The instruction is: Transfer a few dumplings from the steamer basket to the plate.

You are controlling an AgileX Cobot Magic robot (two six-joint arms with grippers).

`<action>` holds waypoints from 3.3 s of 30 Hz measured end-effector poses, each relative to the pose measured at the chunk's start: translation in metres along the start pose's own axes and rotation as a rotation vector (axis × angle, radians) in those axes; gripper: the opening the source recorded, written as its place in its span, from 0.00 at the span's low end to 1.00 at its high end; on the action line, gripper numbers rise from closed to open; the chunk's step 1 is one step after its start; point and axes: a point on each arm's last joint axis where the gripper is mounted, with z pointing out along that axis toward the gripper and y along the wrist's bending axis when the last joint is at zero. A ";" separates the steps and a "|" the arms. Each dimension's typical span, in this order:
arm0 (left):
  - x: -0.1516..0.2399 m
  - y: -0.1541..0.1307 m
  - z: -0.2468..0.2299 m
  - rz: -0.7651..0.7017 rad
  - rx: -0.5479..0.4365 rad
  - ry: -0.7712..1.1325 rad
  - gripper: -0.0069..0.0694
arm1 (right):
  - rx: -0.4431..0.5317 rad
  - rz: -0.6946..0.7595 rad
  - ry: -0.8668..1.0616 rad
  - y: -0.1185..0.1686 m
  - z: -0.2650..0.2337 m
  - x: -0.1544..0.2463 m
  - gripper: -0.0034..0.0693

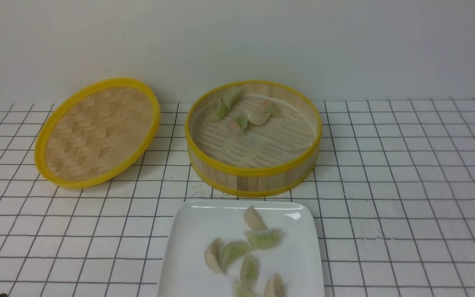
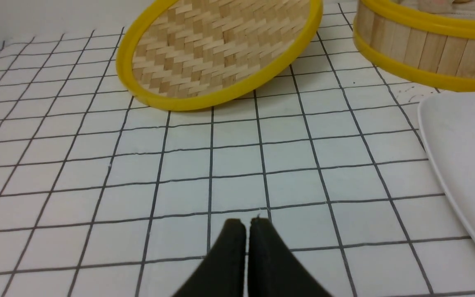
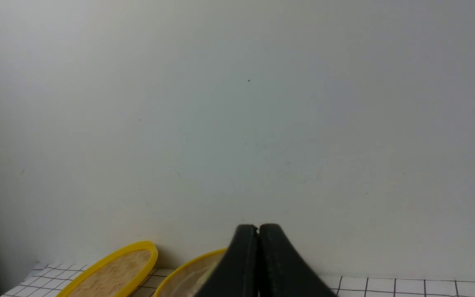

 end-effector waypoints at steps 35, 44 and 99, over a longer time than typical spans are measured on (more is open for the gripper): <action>0.000 0.000 0.000 -0.002 0.001 0.001 0.08 | -0.280 -0.105 0.081 0.021 0.018 0.068 0.03; 0.000 0.000 0.000 -0.003 0.001 0.001 0.08 | -0.067 -0.142 0.149 0.005 0.024 0.110 0.03; 0.000 0.000 0.000 -0.003 0.001 0.001 0.08 | 0.402 -0.121 0.330 -0.028 0.017 0.156 0.03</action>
